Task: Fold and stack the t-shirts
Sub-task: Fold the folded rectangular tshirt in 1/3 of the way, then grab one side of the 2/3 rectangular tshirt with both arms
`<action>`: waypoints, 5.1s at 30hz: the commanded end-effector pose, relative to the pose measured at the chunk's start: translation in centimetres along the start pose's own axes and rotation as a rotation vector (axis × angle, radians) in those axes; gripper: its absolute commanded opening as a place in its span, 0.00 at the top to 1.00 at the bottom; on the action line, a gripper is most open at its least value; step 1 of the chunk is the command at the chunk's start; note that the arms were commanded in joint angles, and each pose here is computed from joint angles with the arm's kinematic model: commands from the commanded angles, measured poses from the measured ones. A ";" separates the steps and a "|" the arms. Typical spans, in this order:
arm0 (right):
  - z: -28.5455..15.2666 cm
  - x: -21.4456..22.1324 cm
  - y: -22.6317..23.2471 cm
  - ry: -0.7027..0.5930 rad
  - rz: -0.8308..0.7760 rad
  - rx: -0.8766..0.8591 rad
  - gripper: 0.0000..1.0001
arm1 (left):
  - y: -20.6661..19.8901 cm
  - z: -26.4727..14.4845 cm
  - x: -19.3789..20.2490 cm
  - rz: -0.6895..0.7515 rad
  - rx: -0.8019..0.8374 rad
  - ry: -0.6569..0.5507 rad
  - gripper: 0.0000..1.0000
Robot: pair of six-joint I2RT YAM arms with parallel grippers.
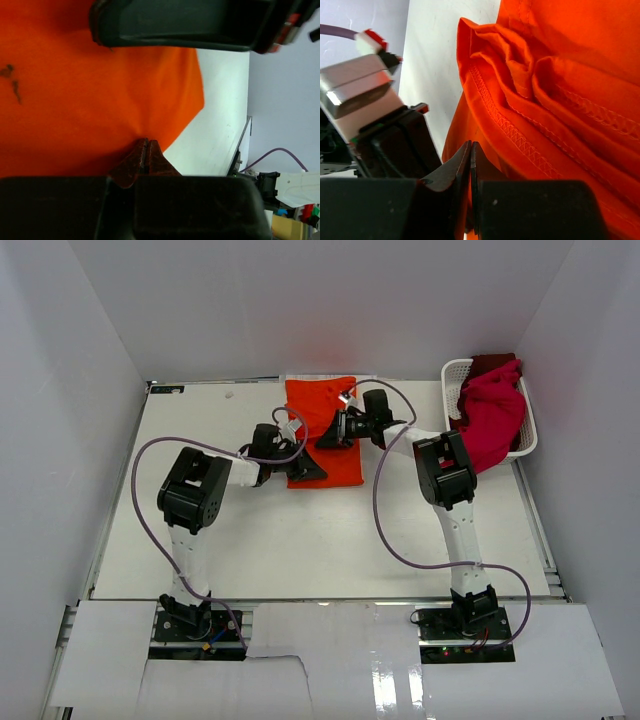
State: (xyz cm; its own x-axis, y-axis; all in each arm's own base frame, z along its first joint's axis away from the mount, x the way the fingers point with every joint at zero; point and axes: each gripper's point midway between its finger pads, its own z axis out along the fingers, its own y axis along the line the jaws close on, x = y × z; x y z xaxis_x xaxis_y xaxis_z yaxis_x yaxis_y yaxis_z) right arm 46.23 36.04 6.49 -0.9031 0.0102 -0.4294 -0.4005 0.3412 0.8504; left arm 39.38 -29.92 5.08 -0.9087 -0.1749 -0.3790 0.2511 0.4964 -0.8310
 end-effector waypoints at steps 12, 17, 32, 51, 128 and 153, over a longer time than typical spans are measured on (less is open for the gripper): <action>1.7 0.7 -0.3 0.037 -0.046 -0.022 0.92 | 1.6 0.6 -0.3 0.018 -0.058 -0.036 1.00; 2.2 0.5 -1.9 0.038 -0.056 0.008 0.92 | 2.7 0.6 0.8 -0.003 -0.083 -0.016 1.00; 2.6 -0.1 -4.4 -0.004 -0.145 0.065 0.92 | 6.7 1.2 4.0 -0.076 -0.179 0.071 1.00; -0.4 -12.8 -6.1 -0.319 -0.338 0.032 0.92 | 6.2 0.9 5.6 -0.089 -0.182 0.114 1.00; -15.5 27.6 5.2 0.022 0.295 0.207 0.17 | 0.2 -7.0 18.9 -0.134 -0.211 0.173 1.00; -14.1 26.0 3.2 -0.039 0.272 0.291 0.74 | 0.5 -7.5 19.6 -0.139 -0.219 0.180 1.00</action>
State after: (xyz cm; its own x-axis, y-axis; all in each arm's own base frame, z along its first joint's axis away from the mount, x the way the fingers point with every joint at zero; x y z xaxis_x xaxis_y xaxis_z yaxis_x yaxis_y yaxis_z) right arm 18.18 24.03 2.38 -0.9723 0.1675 -0.1628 -0.0445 0.5513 0.8331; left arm 20.24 -27.83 2.10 -0.9752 -0.1156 -0.1888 0.0840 0.5958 -0.7987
